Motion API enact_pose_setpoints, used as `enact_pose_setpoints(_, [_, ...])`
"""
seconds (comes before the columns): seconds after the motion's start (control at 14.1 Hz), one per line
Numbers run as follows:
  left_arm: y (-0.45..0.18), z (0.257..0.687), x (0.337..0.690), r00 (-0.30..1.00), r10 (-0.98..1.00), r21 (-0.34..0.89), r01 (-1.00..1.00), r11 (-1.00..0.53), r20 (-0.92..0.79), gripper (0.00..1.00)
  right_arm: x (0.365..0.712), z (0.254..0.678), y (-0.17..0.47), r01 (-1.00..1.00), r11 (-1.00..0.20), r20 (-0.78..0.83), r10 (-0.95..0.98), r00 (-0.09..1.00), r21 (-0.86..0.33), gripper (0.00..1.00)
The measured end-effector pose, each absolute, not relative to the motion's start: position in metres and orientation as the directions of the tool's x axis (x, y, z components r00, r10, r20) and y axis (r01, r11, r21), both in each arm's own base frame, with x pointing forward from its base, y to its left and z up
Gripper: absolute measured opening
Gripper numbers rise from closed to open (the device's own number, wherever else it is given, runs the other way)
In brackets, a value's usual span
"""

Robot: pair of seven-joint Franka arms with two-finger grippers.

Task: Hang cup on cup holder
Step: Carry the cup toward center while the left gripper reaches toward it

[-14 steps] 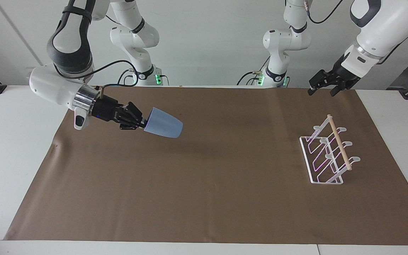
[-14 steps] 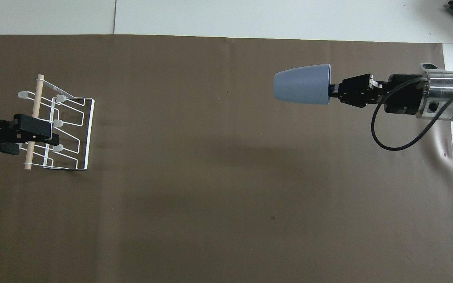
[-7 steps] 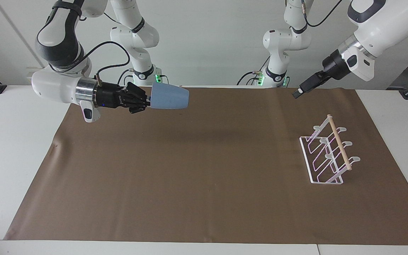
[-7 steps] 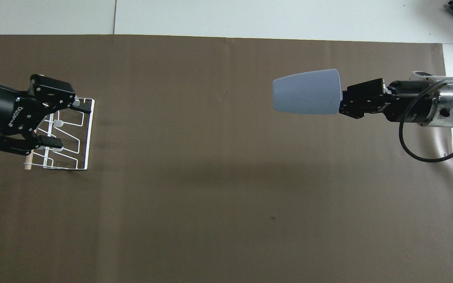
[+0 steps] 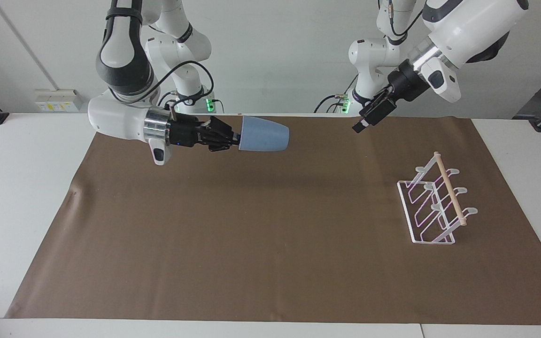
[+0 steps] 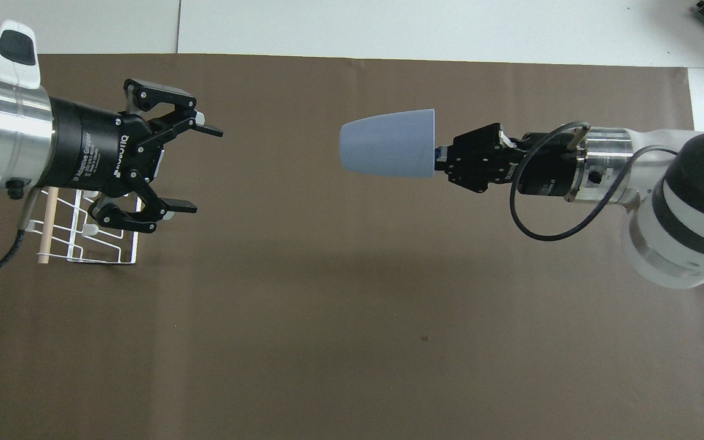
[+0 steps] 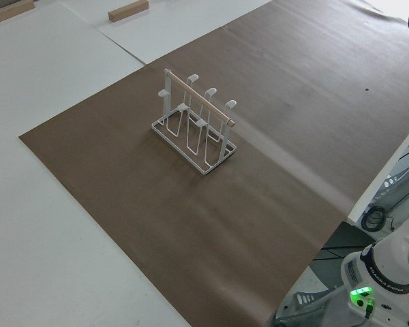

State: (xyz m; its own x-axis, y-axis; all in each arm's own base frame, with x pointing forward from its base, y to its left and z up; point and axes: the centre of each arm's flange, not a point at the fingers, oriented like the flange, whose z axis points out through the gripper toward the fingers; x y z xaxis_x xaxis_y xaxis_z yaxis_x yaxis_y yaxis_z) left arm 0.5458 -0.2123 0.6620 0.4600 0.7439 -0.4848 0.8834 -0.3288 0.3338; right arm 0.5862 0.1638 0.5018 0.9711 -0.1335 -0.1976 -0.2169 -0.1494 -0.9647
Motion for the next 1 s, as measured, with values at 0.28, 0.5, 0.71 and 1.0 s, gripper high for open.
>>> enact_pose_setpoints(0.28, [-0.247, 0.67, 0.548, 0.167, 0.79, 0.246, 0.969, -0.022, -0.589, 1.0, 0.583, 0.501, 0.184, -0.214, -0.155, -0.194, -0.135, 0.972, -0.964, 0.04])
enact_pose_setpoints(0.5, [-0.252, 0.668, 0.551, 0.017, 0.778, 0.164, 0.98, 0.111, -0.628, 1.0, 0.583, 0.499, 0.18, -0.22, -0.156, -0.199, -0.142, 0.97, -0.963, 0.04])
enact_pose_setpoints(0.71, [-0.271, 0.656, 0.55, -0.086, 0.76, 0.07, 0.983, 0.17, -0.644, 1.0, 0.581, 0.493, 0.18, -0.232, -0.156, -0.21, -0.142, 0.967, -0.96, 0.04])
enact_pose_setpoints(1.0, [-0.297, 0.626, 0.556, -0.178, 0.746, -0.034, 0.978, 0.204, -0.642, 1.0, 0.578, 0.492, 0.179, -0.238, -0.153, -0.216, -0.144, 0.966, -0.959, 0.04])
